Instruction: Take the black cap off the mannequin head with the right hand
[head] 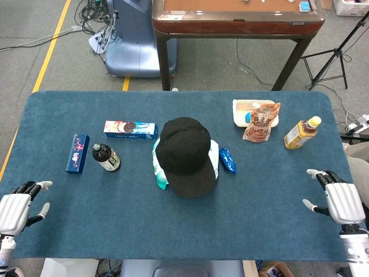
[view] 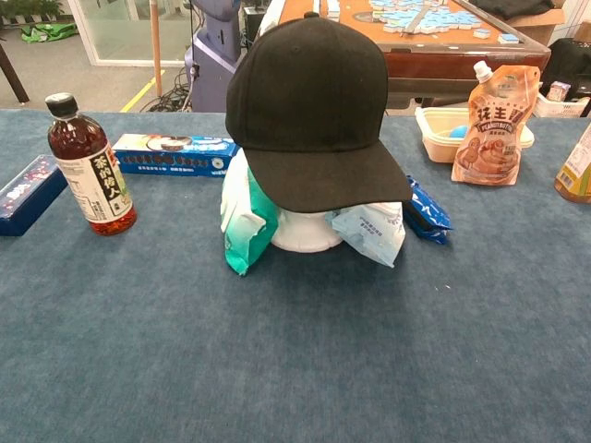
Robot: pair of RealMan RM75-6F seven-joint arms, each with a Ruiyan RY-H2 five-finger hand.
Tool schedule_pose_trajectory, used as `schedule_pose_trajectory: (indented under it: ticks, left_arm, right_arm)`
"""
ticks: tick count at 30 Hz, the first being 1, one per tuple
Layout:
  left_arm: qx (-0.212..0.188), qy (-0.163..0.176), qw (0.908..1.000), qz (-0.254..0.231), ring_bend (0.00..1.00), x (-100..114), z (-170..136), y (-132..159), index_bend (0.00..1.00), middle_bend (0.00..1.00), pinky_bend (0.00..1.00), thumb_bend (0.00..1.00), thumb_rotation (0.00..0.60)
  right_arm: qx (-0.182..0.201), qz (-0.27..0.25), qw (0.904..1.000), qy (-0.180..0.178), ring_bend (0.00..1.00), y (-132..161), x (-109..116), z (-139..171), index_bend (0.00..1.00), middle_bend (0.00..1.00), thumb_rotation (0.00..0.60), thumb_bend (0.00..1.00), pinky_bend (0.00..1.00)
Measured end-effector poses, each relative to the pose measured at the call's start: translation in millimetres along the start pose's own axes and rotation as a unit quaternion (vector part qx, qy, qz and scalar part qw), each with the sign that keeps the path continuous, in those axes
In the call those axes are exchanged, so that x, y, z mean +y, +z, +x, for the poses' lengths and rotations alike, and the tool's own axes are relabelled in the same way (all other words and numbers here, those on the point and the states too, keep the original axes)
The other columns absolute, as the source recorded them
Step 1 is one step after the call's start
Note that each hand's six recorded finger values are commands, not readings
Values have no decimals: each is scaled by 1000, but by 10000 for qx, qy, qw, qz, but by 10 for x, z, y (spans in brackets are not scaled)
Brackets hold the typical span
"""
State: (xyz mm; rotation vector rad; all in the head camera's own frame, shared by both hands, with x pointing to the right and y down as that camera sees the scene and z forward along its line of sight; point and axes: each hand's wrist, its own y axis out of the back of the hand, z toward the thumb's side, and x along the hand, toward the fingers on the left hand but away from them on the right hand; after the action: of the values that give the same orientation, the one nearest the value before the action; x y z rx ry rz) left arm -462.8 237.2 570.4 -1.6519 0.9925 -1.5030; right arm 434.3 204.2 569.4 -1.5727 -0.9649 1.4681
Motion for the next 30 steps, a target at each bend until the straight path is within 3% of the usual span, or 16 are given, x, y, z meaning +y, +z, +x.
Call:
schedule_pose_trajectory:
  ticks: [10,15,22,30]
  left_arm:
    - [51,-71,10000,44,246,-46,11,14,276,384,358,339,600]
    - [69,-92,9999,19,246,-50,6,-4,276,384,358,339,600]
    - [35,-74,10000,1,246,-35,-25,10,278,384,359,339,600]
    - [87,-84,9999,-43,246,-18,-24,-18,279,384,359,338,600]
  right_arm:
    - [182,-55,9998,-108,293,81,22,7,277,420,600,74,518]
    - [542,-210,9962,-645,461,249,126,47,380,581,600,68,648]
    - [1426,-192,9800,-1373,717,682,216,66,388,845,600,7,827]
    - [2277,-35,9591,-1681,842,1275,191,-128,395,982,600,0,913]
